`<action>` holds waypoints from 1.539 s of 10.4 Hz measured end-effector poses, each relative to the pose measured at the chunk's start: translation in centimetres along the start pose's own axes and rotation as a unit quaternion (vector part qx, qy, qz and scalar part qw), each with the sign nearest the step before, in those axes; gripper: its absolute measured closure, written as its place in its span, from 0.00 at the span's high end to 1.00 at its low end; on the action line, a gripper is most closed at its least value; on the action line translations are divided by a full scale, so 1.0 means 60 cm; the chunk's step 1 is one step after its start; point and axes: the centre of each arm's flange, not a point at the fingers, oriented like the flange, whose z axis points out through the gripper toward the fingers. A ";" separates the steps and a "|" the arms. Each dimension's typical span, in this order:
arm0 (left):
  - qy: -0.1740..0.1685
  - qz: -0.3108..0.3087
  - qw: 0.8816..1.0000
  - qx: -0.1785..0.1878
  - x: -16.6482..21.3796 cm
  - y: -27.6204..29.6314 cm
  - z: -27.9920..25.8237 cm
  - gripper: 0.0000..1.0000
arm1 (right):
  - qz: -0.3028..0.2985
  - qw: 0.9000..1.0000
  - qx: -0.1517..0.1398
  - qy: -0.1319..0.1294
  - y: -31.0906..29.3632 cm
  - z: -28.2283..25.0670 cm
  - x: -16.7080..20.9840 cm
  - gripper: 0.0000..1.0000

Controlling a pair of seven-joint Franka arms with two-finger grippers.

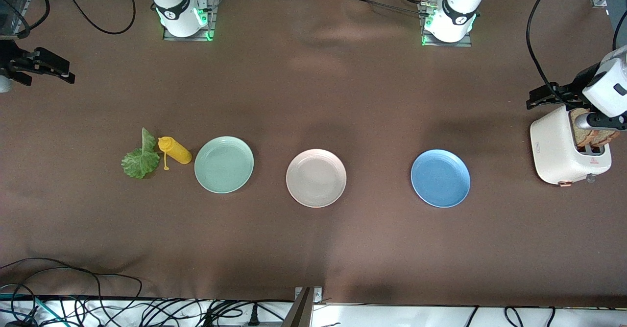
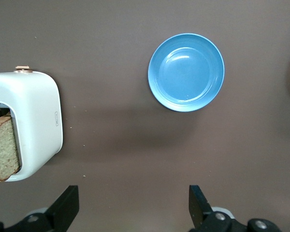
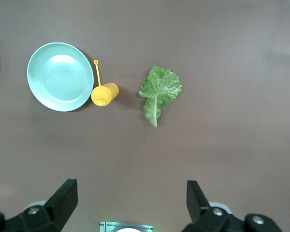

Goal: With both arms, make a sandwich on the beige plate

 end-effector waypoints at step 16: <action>-0.007 -0.002 1.000 -0.002 0.001 -0.017 0.011 1.00 | 0.005 1.000 0.001 -0.003 0.009 0.001 -0.002 1.00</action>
